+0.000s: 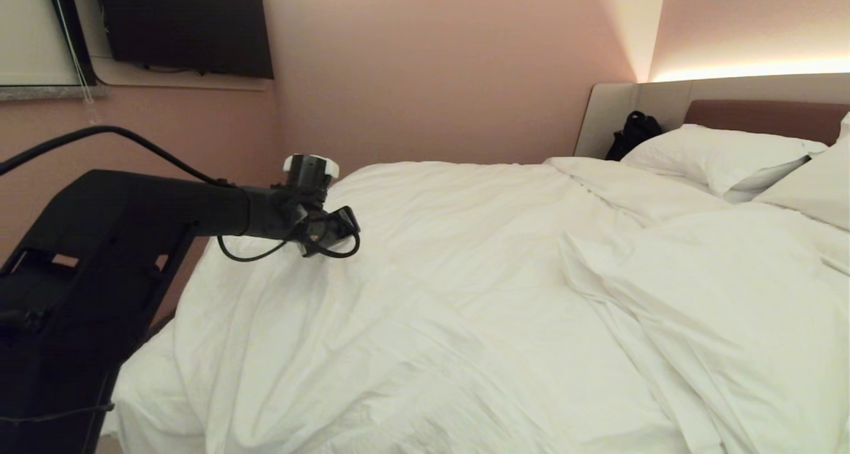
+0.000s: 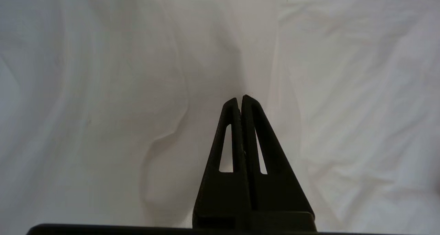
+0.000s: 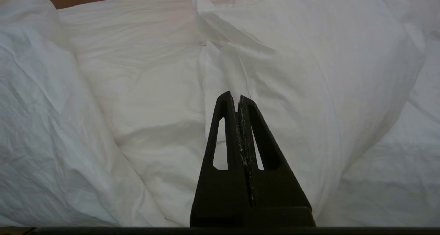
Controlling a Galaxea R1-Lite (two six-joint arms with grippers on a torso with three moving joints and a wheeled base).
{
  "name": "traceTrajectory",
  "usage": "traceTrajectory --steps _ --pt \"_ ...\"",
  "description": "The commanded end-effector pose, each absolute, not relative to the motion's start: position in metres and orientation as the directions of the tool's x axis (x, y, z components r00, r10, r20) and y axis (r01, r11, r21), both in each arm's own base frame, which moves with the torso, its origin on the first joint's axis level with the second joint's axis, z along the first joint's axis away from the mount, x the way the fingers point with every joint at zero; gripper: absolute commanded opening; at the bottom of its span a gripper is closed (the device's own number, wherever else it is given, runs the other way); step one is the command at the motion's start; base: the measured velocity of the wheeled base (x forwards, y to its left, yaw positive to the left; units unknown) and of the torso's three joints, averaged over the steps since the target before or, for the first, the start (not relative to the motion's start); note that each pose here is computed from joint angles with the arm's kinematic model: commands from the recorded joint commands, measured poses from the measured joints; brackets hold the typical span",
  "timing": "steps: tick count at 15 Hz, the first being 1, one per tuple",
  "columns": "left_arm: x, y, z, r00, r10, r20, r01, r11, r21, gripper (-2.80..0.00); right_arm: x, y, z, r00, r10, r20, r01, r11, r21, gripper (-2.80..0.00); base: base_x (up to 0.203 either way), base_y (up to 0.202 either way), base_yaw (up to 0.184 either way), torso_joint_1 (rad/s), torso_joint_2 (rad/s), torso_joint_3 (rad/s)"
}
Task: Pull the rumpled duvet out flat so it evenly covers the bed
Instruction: Hold the folded corner of the quilt
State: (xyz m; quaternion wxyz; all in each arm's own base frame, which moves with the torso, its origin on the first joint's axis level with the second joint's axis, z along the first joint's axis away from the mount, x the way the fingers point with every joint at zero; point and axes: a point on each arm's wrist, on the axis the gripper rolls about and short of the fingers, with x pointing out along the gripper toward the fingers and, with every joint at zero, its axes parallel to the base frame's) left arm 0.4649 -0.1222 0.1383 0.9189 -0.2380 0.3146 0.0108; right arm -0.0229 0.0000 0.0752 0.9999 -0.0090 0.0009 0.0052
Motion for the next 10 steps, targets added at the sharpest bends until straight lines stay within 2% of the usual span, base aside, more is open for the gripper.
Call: traceTrajectory --steps 1,3,4,5,10 --pt "0.467 -0.124 0.139 0.809 -0.113 -0.576 -0.180 0.886 -0.426 -2.80 -0.023 0.000 0.075 1.000 0.011 -0.003 -0.011 1.000 -0.018 -2.80 0.000 0.000 0.000 0.000 0.00 0.000" --pt "0.471 -0.125 0.141 0.823 -0.106 -0.558 -0.179 0.884 -0.431 -2.80 -0.023 0.000 0.075 1.000 0.012 -0.003 -0.012 1.000 -0.018 -2.80 0.000 0.000 0.000 0.000 0.00 0.000" --pt "0.474 -0.125 0.141 0.830 -0.086 -0.551 -0.192 0.884 -0.427 -2.66 -0.023 0.000 0.075 1.000 0.012 -0.003 -0.012 1.000 -0.018 -2.80 0.000 0.000 0.000 0.000 0.00 0.000" --pt "0.477 -0.126 0.140 0.836 -0.062 -0.545 -0.213 0.879 -0.426 0.00 -0.023 0.000 0.075 1.000 0.011 -0.003 -0.011 1.000 -0.018 -2.80 0.000 0.000 0.000 0.000 0.00 0.000" --pt "0.488 -0.128 0.120 0.839 -0.044 -0.543 -0.229 0.876 -0.425 0.00 -0.023 0.000 0.075 1.000 0.011 -0.003 -0.011 1.000 -0.018 -2.80 0.000 0.000 0.000 0.000 0.00 0.000"
